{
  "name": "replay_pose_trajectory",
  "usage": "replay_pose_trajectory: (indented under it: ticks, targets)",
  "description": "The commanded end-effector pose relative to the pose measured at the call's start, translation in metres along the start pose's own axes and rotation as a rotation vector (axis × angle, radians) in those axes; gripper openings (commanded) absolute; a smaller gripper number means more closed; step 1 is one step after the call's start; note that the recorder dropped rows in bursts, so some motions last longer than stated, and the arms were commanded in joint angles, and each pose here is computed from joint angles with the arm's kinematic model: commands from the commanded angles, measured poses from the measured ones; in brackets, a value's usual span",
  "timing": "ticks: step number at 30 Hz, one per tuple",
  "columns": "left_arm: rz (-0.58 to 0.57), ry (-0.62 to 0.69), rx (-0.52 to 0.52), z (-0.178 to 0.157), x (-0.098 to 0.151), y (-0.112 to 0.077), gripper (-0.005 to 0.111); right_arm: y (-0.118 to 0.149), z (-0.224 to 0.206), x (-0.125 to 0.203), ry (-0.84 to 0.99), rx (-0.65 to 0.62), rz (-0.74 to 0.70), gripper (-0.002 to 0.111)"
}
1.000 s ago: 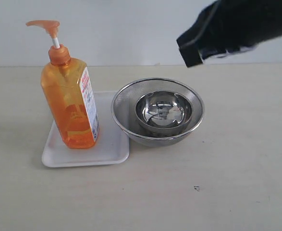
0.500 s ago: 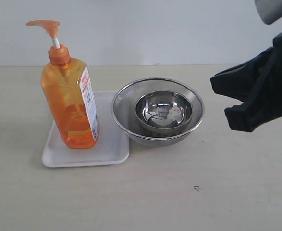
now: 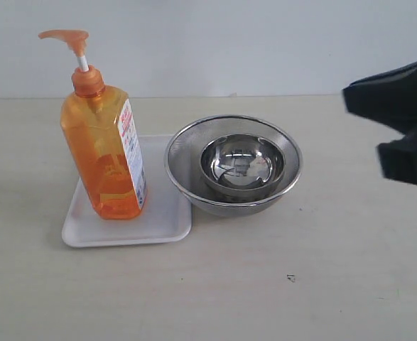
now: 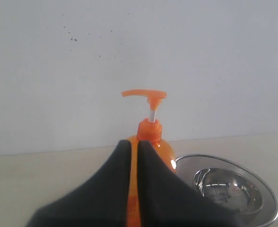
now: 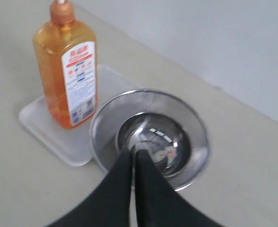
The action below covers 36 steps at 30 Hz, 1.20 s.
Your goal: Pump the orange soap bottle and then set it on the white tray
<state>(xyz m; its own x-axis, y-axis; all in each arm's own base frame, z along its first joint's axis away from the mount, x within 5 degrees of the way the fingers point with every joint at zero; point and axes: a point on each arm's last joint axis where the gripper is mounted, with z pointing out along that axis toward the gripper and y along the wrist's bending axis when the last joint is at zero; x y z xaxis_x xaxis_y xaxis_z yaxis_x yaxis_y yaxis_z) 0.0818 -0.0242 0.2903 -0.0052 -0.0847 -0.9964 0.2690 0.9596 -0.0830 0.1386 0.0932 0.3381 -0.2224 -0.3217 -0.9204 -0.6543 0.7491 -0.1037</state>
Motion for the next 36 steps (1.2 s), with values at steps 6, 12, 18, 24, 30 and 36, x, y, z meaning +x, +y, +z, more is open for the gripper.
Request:
replay_pose_trajectory:
  ticks: [6, 12, 18, 24, 30, 36]
  targets:
    - [-0.01, 0.001, 0.008, -0.001, 0.002, -0.001, 0.005, -0.016, -0.058, 0.081, -0.312, 0.451, 0.203, 0.0]
    - [-0.01, 0.001, 0.008, -0.001, 0.002, -0.001, 0.005, -0.009, -0.056, 0.14, -0.3, 0.57, 0.25, 0.0]
    - [-0.01, 0.001, 0.008, -0.001, 0.002, -0.001, 0.005, -0.002, -0.054, 0.167, -0.313, 0.578, 0.236, 0.0]
    - [-0.01, 0.001, 0.008, -0.001, 0.002, -0.001, 0.005, 0.003, -0.05, 0.172, -0.234, 0.534, 0.197, 0.0]
    - [-0.01, 0.001, 0.008, -0.001, 0.002, -0.001, 0.005, 0.004, -0.048, 0.18, -0.154, 0.518, 0.263, 0.0]
    - [-0.01, 0.0, 0.005, -0.001, 0.002, -0.001, 0.005, 0.001, -0.05, 0.188, -0.11, 0.564, 0.377, 0.0]
